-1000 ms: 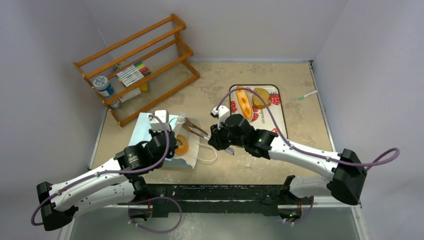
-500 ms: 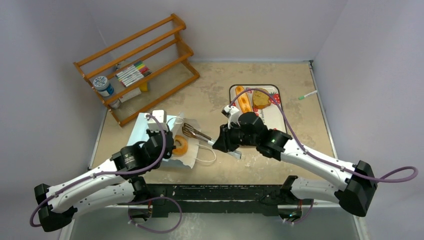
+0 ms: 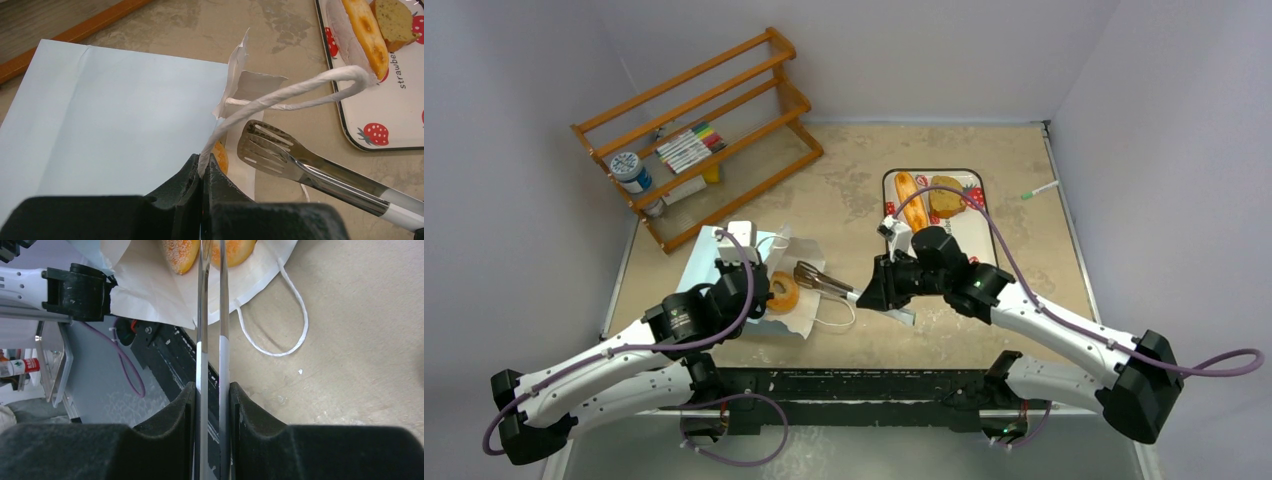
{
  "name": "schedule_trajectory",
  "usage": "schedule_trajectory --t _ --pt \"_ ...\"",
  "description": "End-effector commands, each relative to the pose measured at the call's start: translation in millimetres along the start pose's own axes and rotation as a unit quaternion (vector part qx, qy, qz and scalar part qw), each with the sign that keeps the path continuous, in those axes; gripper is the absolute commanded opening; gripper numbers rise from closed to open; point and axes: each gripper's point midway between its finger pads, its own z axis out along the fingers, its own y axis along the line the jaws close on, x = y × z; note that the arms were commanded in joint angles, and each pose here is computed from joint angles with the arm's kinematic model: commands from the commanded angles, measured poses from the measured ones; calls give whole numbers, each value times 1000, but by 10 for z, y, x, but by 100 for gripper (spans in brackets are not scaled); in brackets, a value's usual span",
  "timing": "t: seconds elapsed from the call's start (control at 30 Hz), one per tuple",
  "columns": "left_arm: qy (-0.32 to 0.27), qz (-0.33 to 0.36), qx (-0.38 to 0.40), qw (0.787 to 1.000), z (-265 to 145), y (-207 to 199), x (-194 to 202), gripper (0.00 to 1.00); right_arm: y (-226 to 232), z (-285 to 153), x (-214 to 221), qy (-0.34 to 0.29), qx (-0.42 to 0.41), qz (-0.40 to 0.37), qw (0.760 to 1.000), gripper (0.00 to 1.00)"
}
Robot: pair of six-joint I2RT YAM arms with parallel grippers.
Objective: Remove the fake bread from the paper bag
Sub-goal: Take out the fake bread from the paper bag.
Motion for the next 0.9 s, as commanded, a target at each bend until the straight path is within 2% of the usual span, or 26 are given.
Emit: schedule_trajectory --t 0.0,0.4,0.87 --pt "-20 -13 9 1000 -42 -55 -177 0 209 -92 -68 -7 -52 1 999 28" --pt "-20 -16 17 1000 -87 -45 -200 0 -44 43 194 51 -107 81 990 32" --pt "-6 14 29 999 -23 -157 -134 0 -174 140 206 82 -166 150 971 33"
